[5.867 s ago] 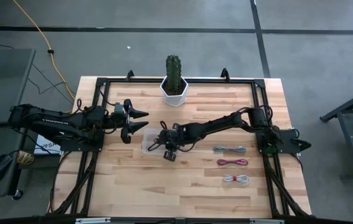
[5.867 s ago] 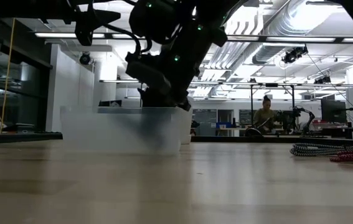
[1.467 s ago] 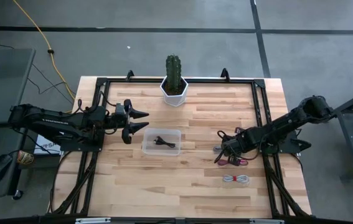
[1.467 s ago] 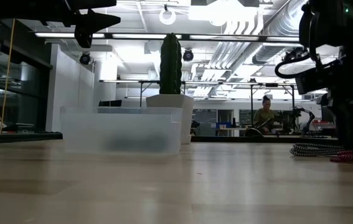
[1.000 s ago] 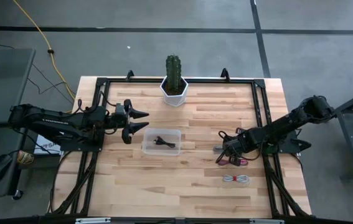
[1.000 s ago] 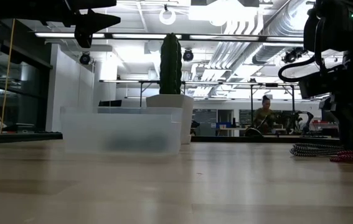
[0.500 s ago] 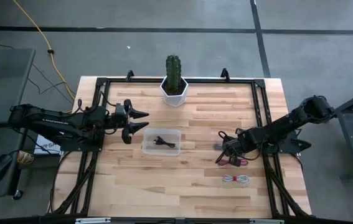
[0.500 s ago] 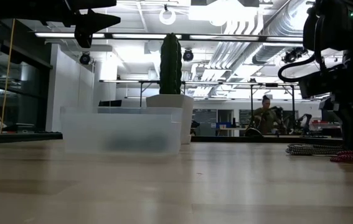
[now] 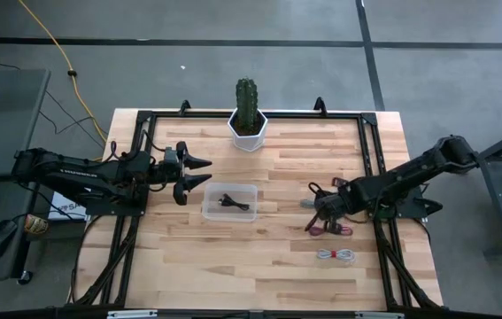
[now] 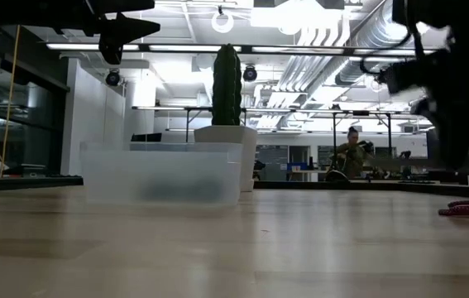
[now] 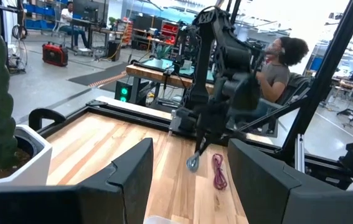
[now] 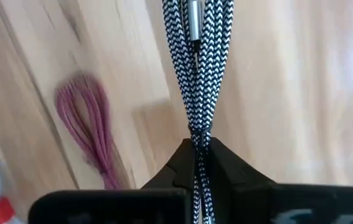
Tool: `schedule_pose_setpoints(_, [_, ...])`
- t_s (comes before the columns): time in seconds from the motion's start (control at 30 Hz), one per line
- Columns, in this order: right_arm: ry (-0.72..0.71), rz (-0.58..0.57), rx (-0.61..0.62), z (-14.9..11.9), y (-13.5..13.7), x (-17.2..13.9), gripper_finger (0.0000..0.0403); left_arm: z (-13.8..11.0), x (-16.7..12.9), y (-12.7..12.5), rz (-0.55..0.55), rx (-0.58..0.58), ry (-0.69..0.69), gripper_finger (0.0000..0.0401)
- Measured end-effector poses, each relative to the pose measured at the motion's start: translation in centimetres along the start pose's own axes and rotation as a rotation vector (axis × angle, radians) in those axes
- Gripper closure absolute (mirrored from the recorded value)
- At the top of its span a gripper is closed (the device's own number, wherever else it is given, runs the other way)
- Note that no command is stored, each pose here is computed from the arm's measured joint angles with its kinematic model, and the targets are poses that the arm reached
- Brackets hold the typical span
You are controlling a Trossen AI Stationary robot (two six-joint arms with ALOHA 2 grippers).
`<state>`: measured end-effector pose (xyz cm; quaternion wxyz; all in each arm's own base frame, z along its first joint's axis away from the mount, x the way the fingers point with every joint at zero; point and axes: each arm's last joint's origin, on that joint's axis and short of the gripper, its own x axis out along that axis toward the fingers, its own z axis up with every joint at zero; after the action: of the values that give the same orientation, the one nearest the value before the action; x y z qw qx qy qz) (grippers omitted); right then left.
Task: Pick and place USB-C Cables
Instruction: Put the black and white charger cable into the transparent bin
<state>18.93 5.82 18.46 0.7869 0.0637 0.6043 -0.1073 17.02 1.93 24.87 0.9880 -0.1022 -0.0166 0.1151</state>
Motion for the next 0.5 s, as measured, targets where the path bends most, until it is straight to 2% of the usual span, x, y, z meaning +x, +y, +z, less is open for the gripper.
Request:
schedule_pose_setpoints(0.1, [-0.200,0.008,-0.026,1.1,0.2,-0.9,0.0401,0.0,0.0,0.0,-0.004,0.000,0.005,0.0213])
schedule_pose_setpoints(0.3, [-0.617,-0.014,-0.107,3.0,0.2,0.4,0.0401,0.0,0.0,0.0,-0.005,0.000,0.004,0.0213])
schedule_pose_setpoints(0.5, [-1.030,0.015,-0.021,4.8,-1.8,1.5,0.0402,0.0,0.0,0.0,-0.007,-0.002,-0.004,0.0213])
